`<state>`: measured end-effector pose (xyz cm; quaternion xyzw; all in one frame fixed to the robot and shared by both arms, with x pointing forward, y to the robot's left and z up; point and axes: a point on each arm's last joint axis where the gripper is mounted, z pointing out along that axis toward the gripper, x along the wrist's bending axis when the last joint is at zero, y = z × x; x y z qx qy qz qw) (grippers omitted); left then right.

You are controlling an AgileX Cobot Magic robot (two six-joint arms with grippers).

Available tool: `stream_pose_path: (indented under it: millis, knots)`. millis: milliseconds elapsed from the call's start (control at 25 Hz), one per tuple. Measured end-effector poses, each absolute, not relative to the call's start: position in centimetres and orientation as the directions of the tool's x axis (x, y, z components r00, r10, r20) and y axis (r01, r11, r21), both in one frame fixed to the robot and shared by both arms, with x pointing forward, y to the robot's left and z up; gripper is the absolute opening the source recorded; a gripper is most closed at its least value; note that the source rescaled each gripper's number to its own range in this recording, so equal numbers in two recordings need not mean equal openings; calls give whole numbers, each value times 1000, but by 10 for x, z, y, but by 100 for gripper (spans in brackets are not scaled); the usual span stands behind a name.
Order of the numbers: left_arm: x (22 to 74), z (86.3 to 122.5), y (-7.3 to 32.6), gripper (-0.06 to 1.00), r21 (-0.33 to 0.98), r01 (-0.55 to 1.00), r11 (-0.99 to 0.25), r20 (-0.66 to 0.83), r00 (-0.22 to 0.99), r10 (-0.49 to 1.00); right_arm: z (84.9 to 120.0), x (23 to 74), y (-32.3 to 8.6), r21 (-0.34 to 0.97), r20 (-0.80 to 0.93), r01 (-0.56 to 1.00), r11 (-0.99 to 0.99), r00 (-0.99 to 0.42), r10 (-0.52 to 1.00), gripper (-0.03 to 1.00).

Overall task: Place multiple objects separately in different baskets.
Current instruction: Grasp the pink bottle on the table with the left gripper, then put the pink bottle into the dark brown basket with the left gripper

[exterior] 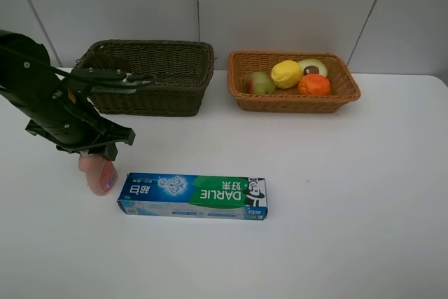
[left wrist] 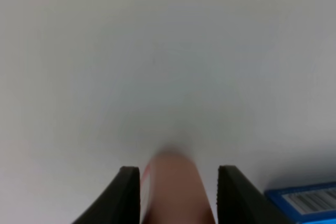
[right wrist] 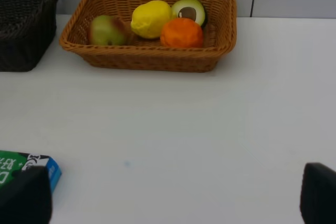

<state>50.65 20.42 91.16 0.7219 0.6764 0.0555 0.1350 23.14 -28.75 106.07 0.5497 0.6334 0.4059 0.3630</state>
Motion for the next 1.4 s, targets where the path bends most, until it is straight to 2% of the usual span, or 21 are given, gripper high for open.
stream_pose_path:
  millis: [880,1400]
  knots:
    - [506,912,204,45,258,965,-42,-102,71,992,1061,231,-287,913,-14,402,66,-132,991,100]
    - [531,949,194,45,219,974,-53,-102,76,992,1061,231,-287,913,-14,402,66,-132,991,100]
